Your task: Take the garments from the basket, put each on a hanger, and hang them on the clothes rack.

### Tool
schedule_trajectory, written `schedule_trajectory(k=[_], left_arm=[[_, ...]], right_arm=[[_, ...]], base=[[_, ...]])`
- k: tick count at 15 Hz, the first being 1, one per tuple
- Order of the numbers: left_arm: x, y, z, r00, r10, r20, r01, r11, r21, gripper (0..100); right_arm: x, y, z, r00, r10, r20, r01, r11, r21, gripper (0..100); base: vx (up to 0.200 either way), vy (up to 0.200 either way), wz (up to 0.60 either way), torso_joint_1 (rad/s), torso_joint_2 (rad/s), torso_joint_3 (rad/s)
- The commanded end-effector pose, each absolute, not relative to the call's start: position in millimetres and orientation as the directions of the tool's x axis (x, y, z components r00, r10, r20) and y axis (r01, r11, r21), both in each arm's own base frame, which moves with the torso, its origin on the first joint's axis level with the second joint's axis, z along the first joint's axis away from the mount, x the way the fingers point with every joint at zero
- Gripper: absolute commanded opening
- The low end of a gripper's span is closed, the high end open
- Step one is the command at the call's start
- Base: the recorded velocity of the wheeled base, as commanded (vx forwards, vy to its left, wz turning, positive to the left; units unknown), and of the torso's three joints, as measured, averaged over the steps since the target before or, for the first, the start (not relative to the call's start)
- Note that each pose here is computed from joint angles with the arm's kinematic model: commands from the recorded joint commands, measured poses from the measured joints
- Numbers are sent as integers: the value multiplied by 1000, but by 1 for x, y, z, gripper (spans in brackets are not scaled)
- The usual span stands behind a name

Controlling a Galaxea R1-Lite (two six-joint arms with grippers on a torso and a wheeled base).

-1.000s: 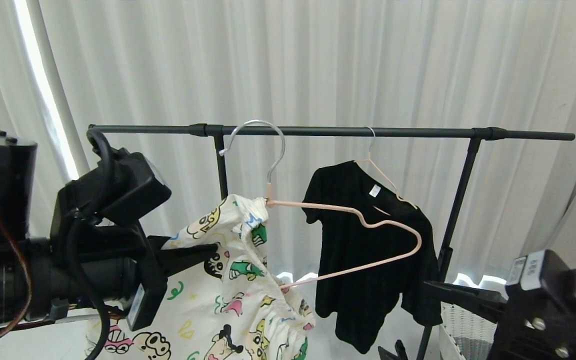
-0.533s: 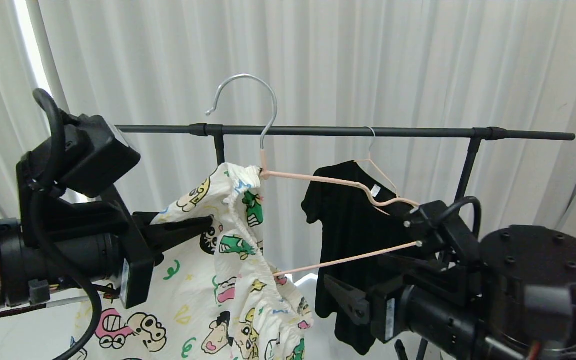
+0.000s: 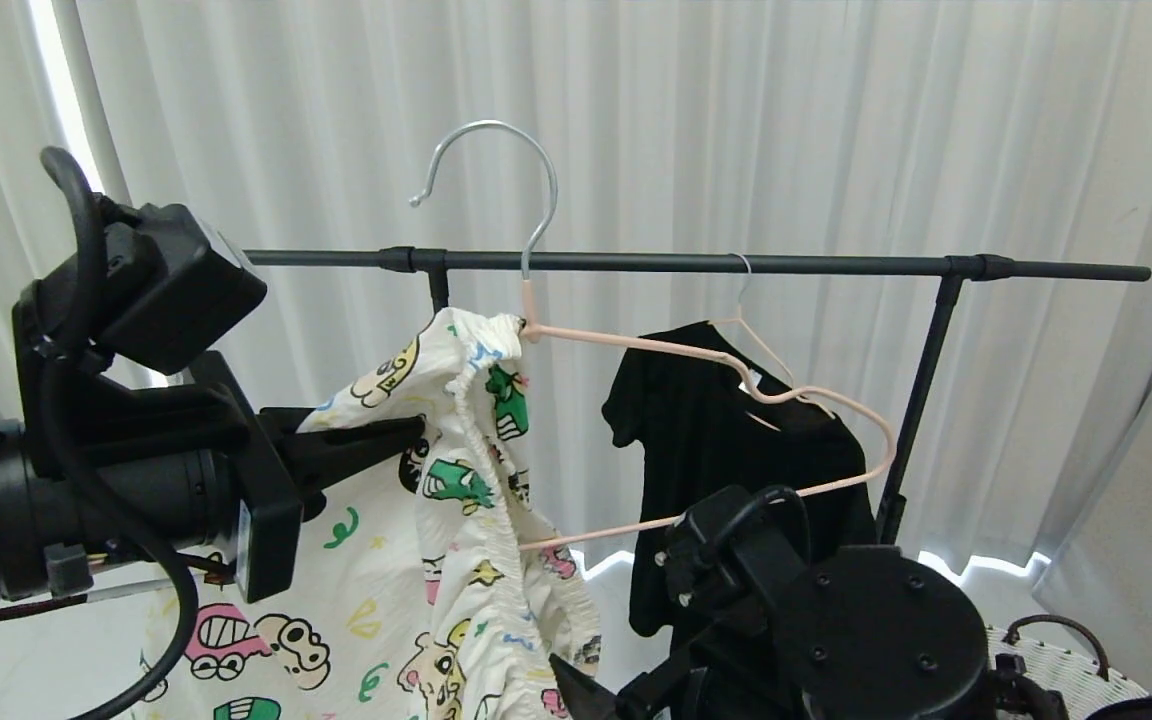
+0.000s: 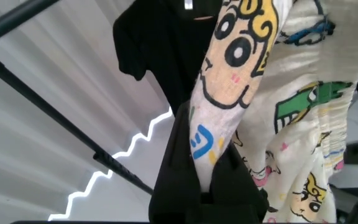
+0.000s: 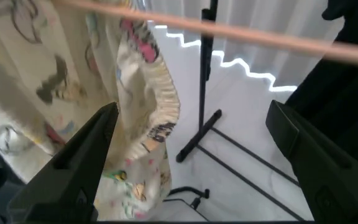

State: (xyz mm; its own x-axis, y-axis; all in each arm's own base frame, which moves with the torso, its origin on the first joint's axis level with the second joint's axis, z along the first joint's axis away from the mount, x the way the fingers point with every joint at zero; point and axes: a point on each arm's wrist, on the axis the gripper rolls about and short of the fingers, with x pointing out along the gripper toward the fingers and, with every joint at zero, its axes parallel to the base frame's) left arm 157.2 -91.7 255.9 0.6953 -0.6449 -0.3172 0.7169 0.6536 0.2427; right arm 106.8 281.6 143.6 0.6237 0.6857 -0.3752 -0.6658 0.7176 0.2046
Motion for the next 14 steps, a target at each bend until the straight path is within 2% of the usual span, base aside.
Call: schedule_trajectory(k=[1, 3, 7, 10, 14], left_arm=[[158, -92, 264, 703, -649, -292, 711, 657, 251, 0], [157, -92, 270, 708, -652, -271, 706, 660, 258, 0], [160, -91, 273, 726, -643, -243, 687, 673, 272, 0], [165, -89, 267, 789, -552, -269, 614, 731, 298, 0], [165, -87, 263, 816, -505, -281, 575, 755, 314, 0]], right_arm=[[105, 283, 135, 614, 668, -421, -667, 724, 177, 100], [105, 279, 131, 608, 638, -473, -660, 737, 146, 100], [109, 277, 130, 661, 590, -463, -614, 780, 118, 100], [116, 269, 127, 720, 519, -461, -552, 831, 73, 100], [127, 257, 129, 773, 450, -447, -485, 874, 41, 100]], base=[[0, 0, 0, 0, 0, 0], [0, 0, 0, 0, 0, 0], [0, 0, 0, 0, 0, 0], [0, 0, 0, 0, 0, 0], [0, 0, 0, 0, 0, 0]])
